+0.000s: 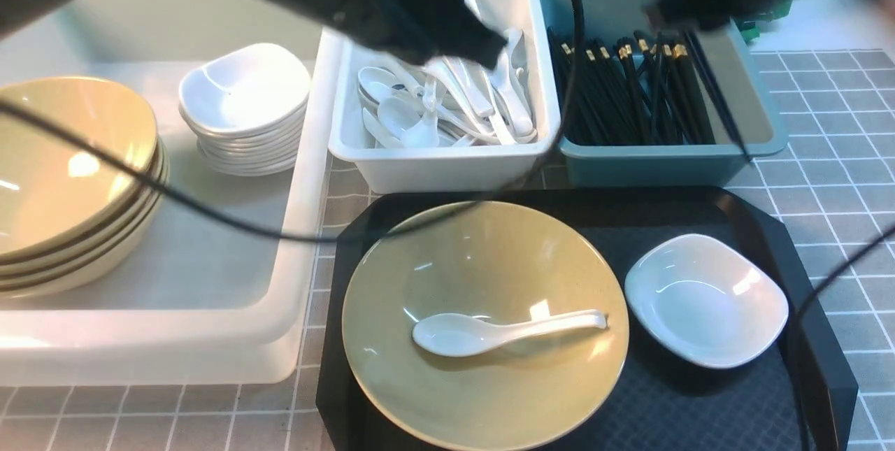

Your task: On grey table put chopsticks spoon bowls plates into blue grey white boxes.

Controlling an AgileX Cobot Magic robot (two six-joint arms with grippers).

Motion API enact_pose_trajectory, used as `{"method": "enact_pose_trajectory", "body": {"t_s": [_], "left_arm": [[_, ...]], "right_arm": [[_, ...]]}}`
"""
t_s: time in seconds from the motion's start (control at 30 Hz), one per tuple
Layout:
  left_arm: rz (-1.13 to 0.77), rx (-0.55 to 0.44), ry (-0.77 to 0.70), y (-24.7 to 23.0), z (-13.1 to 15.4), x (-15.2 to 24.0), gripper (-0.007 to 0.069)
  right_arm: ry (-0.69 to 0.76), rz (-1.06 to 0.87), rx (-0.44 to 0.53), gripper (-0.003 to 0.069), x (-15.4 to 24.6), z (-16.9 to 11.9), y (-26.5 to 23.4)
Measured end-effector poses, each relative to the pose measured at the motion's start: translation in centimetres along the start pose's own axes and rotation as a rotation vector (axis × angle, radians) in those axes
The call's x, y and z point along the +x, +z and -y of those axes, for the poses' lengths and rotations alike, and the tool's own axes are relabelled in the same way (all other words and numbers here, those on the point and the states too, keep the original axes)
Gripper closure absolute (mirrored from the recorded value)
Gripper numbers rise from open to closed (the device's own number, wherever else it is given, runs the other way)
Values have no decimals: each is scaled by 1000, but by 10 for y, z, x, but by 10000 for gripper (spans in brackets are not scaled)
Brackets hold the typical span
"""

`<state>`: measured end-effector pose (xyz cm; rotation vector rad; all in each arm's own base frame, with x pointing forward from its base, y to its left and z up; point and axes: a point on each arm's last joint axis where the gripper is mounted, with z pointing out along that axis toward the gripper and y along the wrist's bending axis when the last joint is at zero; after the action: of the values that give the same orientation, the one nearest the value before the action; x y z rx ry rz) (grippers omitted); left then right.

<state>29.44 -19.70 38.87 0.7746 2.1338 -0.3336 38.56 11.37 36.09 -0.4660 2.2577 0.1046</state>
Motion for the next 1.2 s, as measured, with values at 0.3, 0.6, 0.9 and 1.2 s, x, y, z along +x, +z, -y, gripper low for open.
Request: {"method": "enact_pose_trajectory", "body": {"t_s": [0.3,0.6,0.9,1.2], "left_arm": [[43,-9,8,2,-3,-5,634],[35,-20,34,-48,0,-4,634],[63,-23,63,-102,5,1,634],[-27,-54,86,-134,11,87,634]], "right_arm": [[146,250,51,510,-39,26,78],[248,88,101,492,1,67,158],[269,-73,86,189,-2,67,133],[-90,-231,-20,141,-33,25,16]]}}
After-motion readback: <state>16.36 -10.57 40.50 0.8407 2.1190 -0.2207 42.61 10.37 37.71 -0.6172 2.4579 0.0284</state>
